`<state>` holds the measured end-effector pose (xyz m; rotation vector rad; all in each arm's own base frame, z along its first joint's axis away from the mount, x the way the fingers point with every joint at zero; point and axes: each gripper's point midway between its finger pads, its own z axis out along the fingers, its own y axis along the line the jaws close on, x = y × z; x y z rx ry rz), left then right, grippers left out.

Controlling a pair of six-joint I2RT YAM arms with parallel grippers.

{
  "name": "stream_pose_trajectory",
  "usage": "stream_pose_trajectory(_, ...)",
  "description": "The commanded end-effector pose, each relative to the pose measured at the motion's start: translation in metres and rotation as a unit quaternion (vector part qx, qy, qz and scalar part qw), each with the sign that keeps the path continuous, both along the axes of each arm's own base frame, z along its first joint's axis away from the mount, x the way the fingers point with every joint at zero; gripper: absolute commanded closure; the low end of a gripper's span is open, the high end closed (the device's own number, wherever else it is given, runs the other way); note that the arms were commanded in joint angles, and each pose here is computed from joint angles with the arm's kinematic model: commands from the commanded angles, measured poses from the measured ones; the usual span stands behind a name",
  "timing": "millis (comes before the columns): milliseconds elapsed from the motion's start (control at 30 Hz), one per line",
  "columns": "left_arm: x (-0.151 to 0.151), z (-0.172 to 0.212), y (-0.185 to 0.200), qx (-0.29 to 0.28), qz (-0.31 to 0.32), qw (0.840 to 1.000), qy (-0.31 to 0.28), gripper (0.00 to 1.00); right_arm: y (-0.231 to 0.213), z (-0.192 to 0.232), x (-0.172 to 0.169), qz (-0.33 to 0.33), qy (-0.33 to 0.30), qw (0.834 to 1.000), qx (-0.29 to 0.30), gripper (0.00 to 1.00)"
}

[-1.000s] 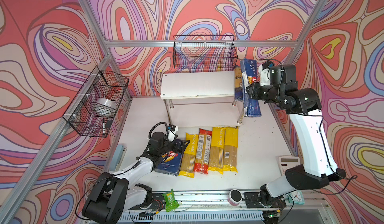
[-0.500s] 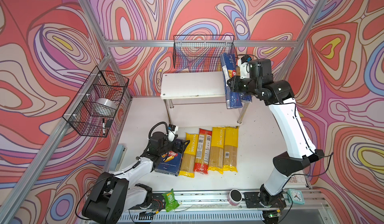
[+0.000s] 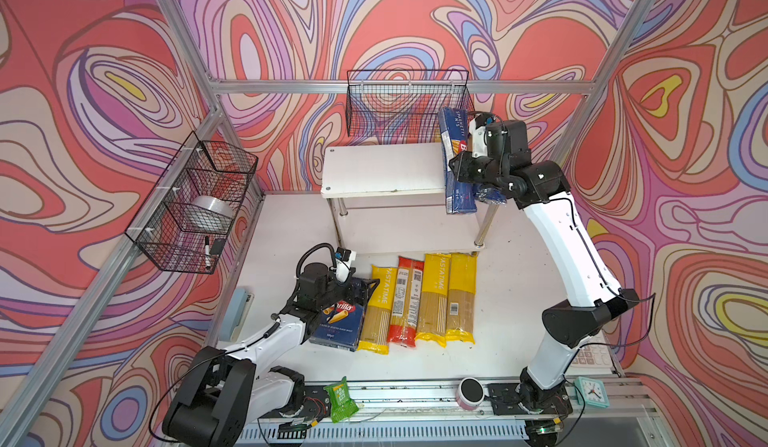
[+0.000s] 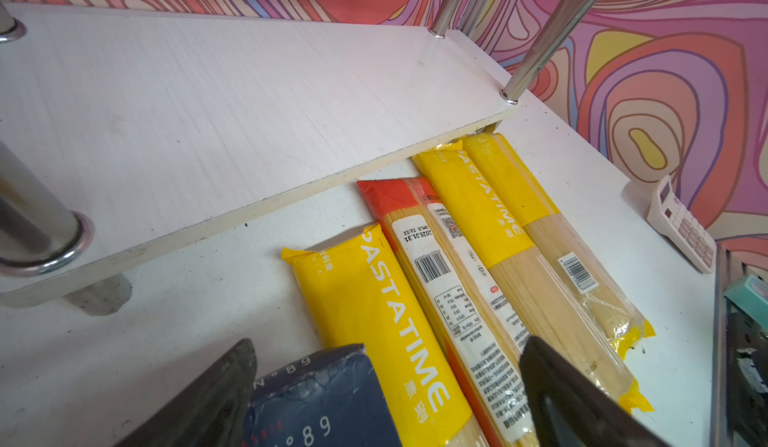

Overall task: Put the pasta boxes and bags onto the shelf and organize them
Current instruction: 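Lower the Barilla box onto the shelf top beside the Ankara bag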

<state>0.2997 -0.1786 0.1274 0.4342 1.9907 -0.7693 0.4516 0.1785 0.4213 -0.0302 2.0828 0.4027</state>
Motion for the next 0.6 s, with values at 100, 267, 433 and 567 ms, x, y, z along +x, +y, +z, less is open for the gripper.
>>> stream_pose_trajectory(100,0.001,0.005,-0.001,0.005,-0.001,1.0,-0.014,0.0,-0.002,0.027,0.023,-0.026,-0.07,0.997,0.015,0.64)
stream_pose_trajectory(267,0.001,0.005,0.0,0.005,-0.001,1.0,-0.013,0.0,-0.002,0.021,0.027,-0.031,-0.061,0.998,0.013,0.51)
stream_pose_trajectory(433,0.001,0.005,-0.001,0.006,-0.002,1.0,-0.012,0.0,-0.002,0.02,0.027,-0.031,-0.064,0.997,0.014,0.47)
stream_pose_trajectory(567,0.001,0.005,-0.001,0.005,-0.003,1.0,-0.013,0.0,0.0,0.026,0.023,-0.018,-0.064,0.998,0.006,0.41)
